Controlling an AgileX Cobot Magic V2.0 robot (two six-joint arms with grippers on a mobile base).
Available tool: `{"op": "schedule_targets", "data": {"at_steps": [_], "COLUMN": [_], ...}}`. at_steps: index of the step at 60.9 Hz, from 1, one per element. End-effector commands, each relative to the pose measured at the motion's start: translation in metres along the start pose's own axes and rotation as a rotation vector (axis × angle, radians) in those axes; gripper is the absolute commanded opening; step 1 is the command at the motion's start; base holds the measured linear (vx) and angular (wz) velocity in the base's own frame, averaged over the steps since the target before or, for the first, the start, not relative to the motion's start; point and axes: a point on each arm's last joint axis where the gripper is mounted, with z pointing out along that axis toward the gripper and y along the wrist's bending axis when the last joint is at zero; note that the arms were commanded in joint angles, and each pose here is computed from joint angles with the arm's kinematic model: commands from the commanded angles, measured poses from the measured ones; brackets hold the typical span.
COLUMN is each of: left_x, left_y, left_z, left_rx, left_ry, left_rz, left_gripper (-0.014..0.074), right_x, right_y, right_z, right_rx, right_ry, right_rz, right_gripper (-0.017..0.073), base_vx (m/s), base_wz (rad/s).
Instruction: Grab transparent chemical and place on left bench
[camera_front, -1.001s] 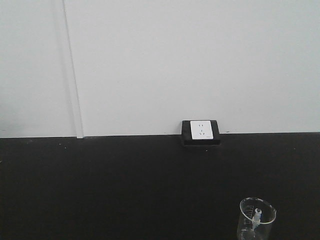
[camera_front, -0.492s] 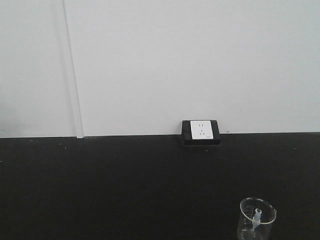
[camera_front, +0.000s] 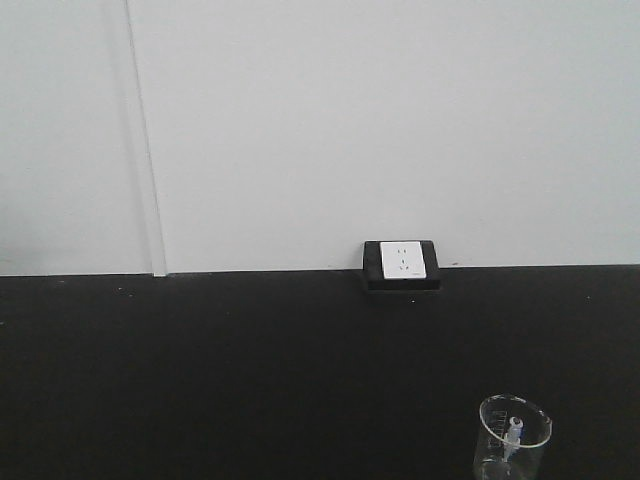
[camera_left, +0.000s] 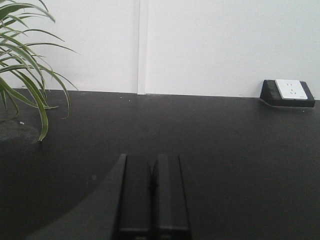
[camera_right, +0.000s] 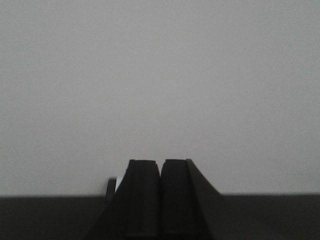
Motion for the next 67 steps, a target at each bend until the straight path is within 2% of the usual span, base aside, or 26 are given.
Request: {"op": "schedule_targets", "data": {"at_steps": [1, 14, 24, 31, 39, 45, 53, 58, 67], "left_x": [-0.003, -0.003, -0.003, -0.003, -0.003, -0.003, -0.003, -0.003, -0.003], "left_y": [0.0, 0.0, 0.0, 0.0, 0.0, 0.0, 0.0, 0.0, 0.0], "left_z": [-0.001, -0.001, -0.001, -0.001, -0.001, -0.001, -0.001, -0.001, -0.001], "left_rx": [-0.002, -0.002, -0.002, -0.002, -0.002, -0.002, -0.002, -0.002, -0.002], "left_ry": [-0.081, -0.081, -0.081, -0.081, -0.081, -0.081, -0.081, -0.081, -0.081], "left_rz": [-0.009, -0.009, -0.009, -0.009, -0.009, -0.009, -0.009, -0.009, -0.009], "left_gripper": [-0.0003, -0.0003, -0.0003, -0.0003, -0.0003, -0.0003, -0.0003, -0.0003, -0.0003], "right_x": [-0.011, 0.018, 0.04, 0.051, 0.064, 0.076, 0.093, 0.1, 0.107], "right_y": [0.0, 0.0, 0.001, 0.002, 0.002, 0.003, 0.004, 0.005, 0.008], "right_z": [0.031, 0.088, 0.112, 0.123, 0.133, 0.141, 0.149, 0.154, 0.163], "right_rx": [-0.003, -0.007, -0.009, -0.013, -0.015, -0.033, -0.052, -0.065, -0.097], "right_ry": [0.137, 0.305, 0.374, 0.394, 0.427, 0.47, 0.52, 0.504, 0.46], "right_rz": [-0.011, -0.006, -0.007, -0.009, -0.009, -0.058, -0.096, -0.114, -0.139], "right_gripper": [0.0, 0.0001, 0.003, 0.0093, 0.0224, 0.035, 0.0491, 0.053, 0.0531], "base_vx": [0.0, 0.0, 0.0, 0.0, 0.0, 0.0, 0.0, 0.0, 0.0], "base_wz": [0.0, 0.0, 0.0, 0.0, 0.0, 0.0, 0.0, 0.0, 0.0]}}
